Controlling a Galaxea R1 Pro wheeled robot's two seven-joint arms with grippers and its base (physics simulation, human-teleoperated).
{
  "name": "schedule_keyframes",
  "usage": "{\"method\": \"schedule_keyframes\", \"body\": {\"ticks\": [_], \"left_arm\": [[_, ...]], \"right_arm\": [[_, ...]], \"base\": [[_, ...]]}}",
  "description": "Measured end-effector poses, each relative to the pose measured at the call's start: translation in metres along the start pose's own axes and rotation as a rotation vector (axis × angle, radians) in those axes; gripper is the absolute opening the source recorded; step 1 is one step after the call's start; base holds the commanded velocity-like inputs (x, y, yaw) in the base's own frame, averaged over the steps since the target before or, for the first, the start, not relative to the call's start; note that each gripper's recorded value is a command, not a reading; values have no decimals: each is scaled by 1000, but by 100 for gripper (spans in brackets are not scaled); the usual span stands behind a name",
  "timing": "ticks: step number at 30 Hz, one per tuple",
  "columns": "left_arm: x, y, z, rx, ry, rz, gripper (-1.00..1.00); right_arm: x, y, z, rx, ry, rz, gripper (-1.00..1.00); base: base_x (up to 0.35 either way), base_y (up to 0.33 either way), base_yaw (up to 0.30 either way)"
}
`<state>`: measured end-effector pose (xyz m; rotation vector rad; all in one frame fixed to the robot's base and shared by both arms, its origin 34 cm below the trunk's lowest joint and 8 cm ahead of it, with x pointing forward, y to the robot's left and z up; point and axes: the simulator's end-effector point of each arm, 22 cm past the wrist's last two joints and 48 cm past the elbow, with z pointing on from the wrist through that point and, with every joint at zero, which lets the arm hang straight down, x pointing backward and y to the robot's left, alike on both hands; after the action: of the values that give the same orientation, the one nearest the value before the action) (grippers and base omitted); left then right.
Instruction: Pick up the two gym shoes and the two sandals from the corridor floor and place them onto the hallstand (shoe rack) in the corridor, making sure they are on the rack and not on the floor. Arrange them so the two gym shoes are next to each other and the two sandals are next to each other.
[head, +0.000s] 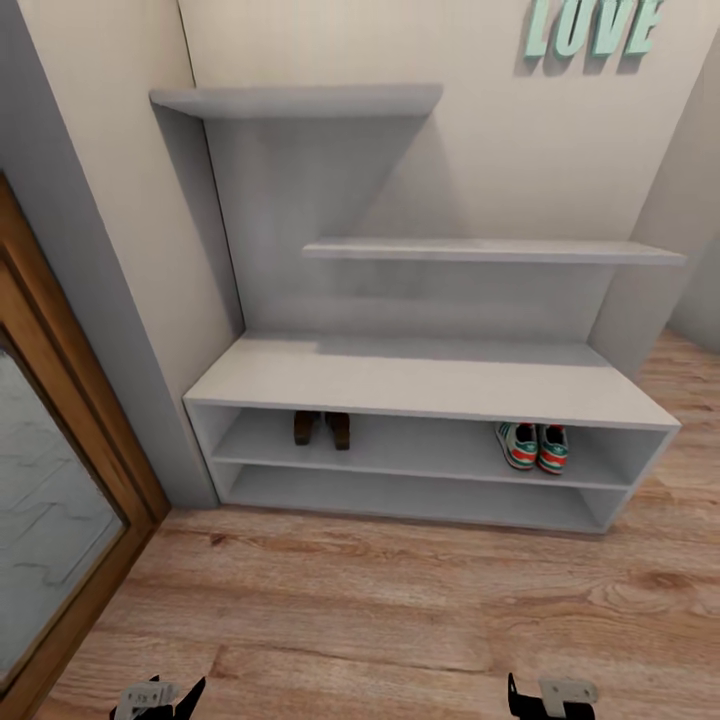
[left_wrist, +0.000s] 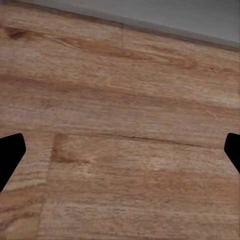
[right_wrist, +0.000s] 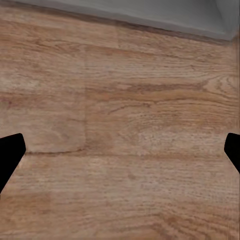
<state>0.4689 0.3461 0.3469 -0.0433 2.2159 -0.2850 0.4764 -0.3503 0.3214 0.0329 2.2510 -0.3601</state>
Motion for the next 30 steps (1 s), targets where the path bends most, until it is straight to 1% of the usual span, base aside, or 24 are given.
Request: {"method": "schedule_keyframes", "body": {"ticks": [2, 5, 21, 25, 30], "left_arm": [[-3, -1, -2, -3, 1, -1, 100], [-9, -2, -5, -4, 1, -1, 100], [-30, -12, -21, -3, 21, -10, 100], [-37, -15, -25, -1, 23, -9, 100], [-43, -18, -30, 1, 29, -11, 100]], "right_arm": [[-3, 0, -5, -3, -14, 5, 100], [-9, 0, -8, -6, -17, 5, 100], [-38, -3, -25, -18, -14, -1, 100], [-44, -5, -29, -17, -10, -1, 100], [-43, -5, -38, -21, 12, -3, 100]], "base": [[0, 0, 0], [0, 0, 0], [0, 0, 0], [0, 0, 0], [0, 0, 0]]}}
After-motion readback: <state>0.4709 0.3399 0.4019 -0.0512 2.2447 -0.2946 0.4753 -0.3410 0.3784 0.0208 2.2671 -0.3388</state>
